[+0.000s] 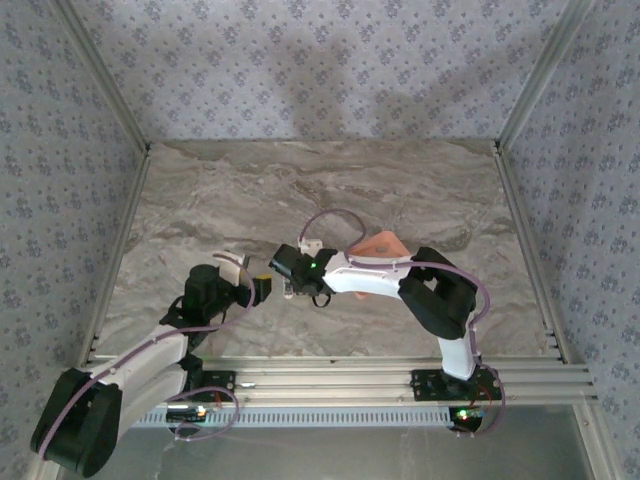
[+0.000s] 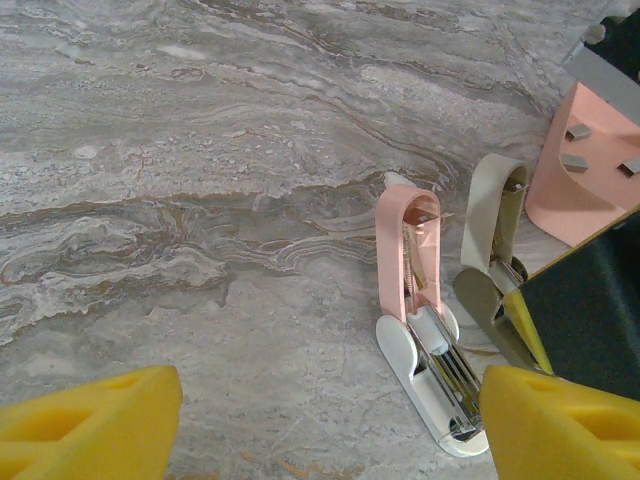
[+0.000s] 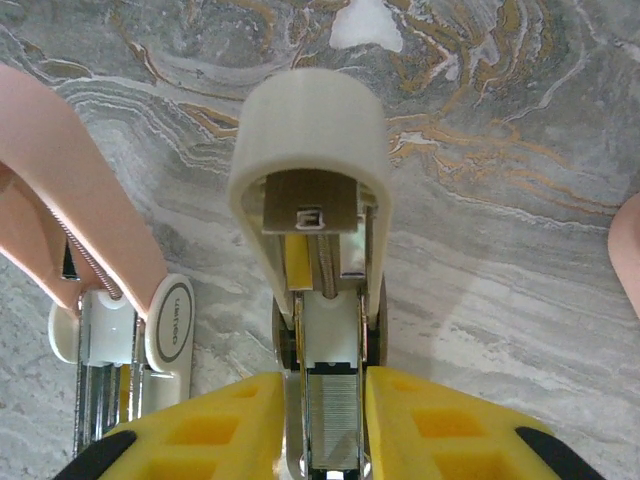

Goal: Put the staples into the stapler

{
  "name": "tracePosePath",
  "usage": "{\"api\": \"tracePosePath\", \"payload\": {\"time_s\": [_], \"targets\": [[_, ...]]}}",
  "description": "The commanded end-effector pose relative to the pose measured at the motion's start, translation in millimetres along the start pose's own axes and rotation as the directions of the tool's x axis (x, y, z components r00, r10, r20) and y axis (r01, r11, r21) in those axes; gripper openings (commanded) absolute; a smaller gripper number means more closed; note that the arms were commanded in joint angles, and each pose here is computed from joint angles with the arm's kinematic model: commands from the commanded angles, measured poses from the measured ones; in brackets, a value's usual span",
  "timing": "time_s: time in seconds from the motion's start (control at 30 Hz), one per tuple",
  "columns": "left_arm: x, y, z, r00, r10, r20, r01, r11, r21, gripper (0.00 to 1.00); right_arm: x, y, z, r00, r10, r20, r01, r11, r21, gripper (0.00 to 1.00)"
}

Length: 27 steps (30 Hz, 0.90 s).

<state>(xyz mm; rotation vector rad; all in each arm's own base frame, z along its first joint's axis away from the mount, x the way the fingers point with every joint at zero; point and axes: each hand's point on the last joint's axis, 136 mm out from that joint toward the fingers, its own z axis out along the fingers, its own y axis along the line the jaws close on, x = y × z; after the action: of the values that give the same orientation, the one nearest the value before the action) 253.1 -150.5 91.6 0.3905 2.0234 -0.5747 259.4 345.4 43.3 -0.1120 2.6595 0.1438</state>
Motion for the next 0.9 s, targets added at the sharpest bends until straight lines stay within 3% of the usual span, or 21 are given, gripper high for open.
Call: {"api": "tracePosePath", "payload": {"time_s": [0.0, 0.3, 0.57, 0.87], "targets": [[-15.2, -3.3, -0.2, 0.999, 0.024, 0.041, -0.024, 1.000, 0.006, 0.78, 2.0, 0.6, -4.8, 0.999, -0.036, -0.006, 0.036, 0.999, 0.017, 0.30], [-16.2, -2.9, 0.2, 0.999, 0.024, 0.043, -0.024, 1.000, 0.004, 0.78, -13.5, -1.8, -24.6, 0.997, -0.022, 0.072, 0.023, 0.999, -0.021, 0.32], [-15.4, -3.5, 0.6, 0.999, 0.024, 0.040, -0.024, 1.000, 0.008, 0.78, -8.1, -10.4, -12.6, 0.997, 0.071, 0.035, -0.069, 0.996, -0.057, 0.26], [-14.5, -3.3, 0.5, 0.999, 0.023, 0.038, -0.023, 1.000, 0.007, 0.78, 9.3, -19.6, 7.0, 0.997, 0.070, -0.028, -0.071, 0.997, -0.044, 0.21]]}}
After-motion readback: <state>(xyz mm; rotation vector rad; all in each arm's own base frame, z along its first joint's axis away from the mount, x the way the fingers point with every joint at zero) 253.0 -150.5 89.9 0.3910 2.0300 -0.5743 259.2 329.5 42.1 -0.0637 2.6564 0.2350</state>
